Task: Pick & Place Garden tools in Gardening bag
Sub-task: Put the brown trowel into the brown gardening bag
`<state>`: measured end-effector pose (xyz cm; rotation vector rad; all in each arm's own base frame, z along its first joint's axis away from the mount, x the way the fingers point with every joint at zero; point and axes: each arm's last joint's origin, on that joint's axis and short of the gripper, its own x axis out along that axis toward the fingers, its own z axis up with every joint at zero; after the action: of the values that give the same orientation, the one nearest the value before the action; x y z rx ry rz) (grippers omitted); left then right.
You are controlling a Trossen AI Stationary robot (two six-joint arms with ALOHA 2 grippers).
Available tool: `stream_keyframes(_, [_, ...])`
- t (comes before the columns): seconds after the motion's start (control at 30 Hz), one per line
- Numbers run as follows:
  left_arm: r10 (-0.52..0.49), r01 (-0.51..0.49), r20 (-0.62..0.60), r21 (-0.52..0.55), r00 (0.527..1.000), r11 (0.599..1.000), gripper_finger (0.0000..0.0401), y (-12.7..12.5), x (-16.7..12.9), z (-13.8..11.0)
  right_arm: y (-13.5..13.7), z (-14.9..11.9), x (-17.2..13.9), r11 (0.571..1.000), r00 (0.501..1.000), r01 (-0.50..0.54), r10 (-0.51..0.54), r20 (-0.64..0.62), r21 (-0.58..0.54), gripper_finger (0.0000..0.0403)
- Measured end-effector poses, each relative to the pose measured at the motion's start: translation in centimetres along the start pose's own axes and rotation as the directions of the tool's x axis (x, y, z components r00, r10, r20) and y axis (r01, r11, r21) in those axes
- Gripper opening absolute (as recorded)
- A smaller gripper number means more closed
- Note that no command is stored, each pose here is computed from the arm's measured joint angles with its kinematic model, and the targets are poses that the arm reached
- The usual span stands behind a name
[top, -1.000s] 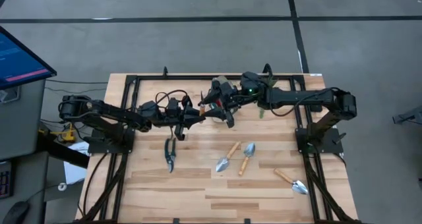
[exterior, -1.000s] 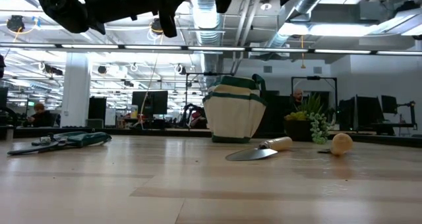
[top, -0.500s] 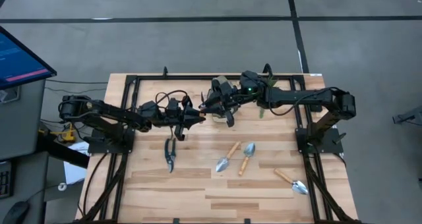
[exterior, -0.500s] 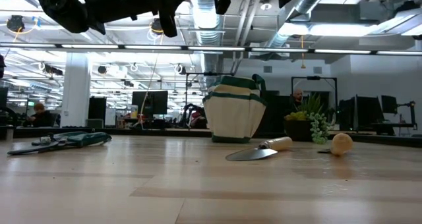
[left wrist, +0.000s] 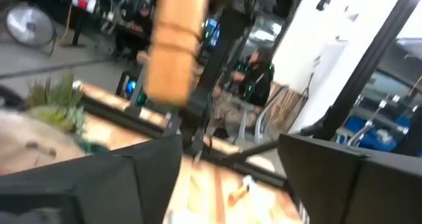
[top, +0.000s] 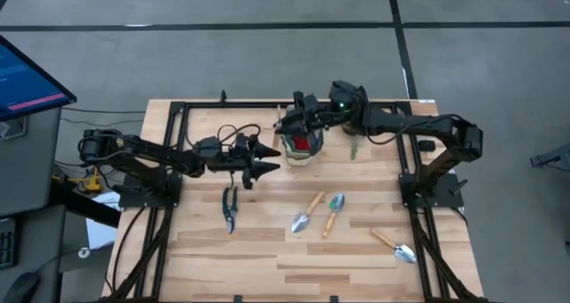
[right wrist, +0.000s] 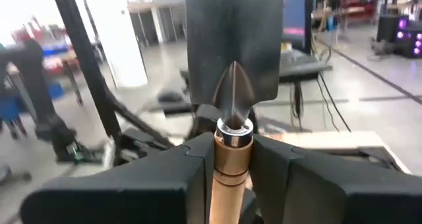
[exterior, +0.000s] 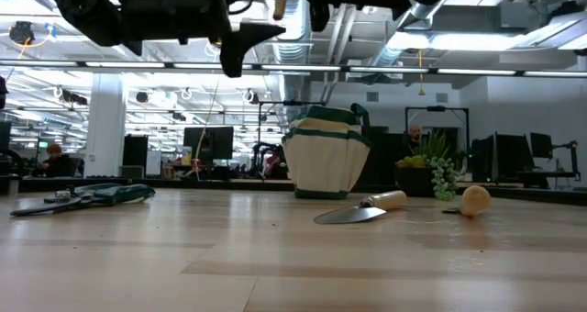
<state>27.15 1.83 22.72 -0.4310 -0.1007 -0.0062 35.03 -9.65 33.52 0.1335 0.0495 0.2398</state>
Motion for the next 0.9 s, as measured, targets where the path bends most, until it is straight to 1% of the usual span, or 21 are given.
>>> stream_keyframes(0.1, [0.037, -0.038, -0.064, -0.003, 0.997, 0.999, 0.0262, 0.2, -0.2, -0.4, -0.9, -0.9, -0.4, 0.999, 0.996, 0.03, -0.032, -0.082, -0.034, 0.006])
stream_keyframes(0.2, [0.137, -0.138, -0.155, 0.006, 0.978, 0.99, 0.0253, 0.8, -0.7, -0.9, -1.7, -1.5, -0.9, 0.993, 0.988, 0.057, -0.071, -0.134, -0.101, 0.006])
stream_keyframes(0.27, [0.236, -0.234, -0.175, 0.035, 0.956, 0.972, 0.0235, 1.0, -1.1, -1.1, -2.5, -2.2, -0.9, 0.988, 0.981, 0.077, -0.099, -0.165, -0.136, 0.006])
stream_keyframes(0.33, [0.348, -0.337, -0.167, 0.087, 0.923, 0.937, 0.0207, 1.4, -1.4, -1.1, -3.2, -2.9, -1.0, 0.985, 0.974, 0.085, -0.114, -0.198, -0.148, 0.006])
stream_keyframes(0.4, [0.423, -0.408, -0.136, 0.126, 0.896, 0.905, 0.0173, 1.9, -1.5, -1.0, -3.7, -3.4, -0.4, 0.983, 0.974, 0.081, -0.113, -0.198, -0.167, 0.006])
stream_keyframes(0.5, [0.46, -0.445, -0.116, 0.132, 0.88, 0.886, 0.0115, 2.7, -1.6, -0.7, -4.7, -5.1, 0.2, 0.985, 0.966, 0.082, -0.116, -0.233, -0.153, 0.006])
stream_keyframes(0.57, [0.483, -0.467, -0.126, 0.137, 0.867, 0.874, 0.0076, 3.3, -1.9, -1.0, -5.1, -6.2, 0.9, 0.988, 0.964, 0.062, -0.095, -0.247, -0.139, 0.006])
stream_keyframes(0.67, [0.524, -0.51, -0.143, 0.128, 0.839, 0.851, 0.0018, 4.5, -2.5, -1.7, -5.7, -7.1, 1.4, 0.989, 0.966, 0.063, -0.093, -0.243, -0.131, 0.006])
stream_keyframes(0.7, [0.539, -0.526, -0.151, 0.118, 0.829, 0.842, 0.001, 4.9, -2.9, -2.0, -5.9, -7.3, 1.4, 0.99, 0.964, 0.066, -0.096, -0.247, -0.127, 0.006])
stream_keyframes(0.77, [0.556, -0.547, -0.148, 0.1, 0.818, 0.831, 0.0007, 5.5, -3.3, -2.2, -6.4, -7.6, 1.3, 0.99, 0.961, 0.075, -0.103, -0.255, -0.121, 0.006])
stream_keyframes(0.9, [0.567, -0.563, -0.106, 0.069, 0.817, 0.823, 0.0001, 6.2, -3.8, -2.2, -7.1, -7.4, 0.7, 0.985, 0.96, 0.103, -0.135, -0.247, -0.14, 0.006])
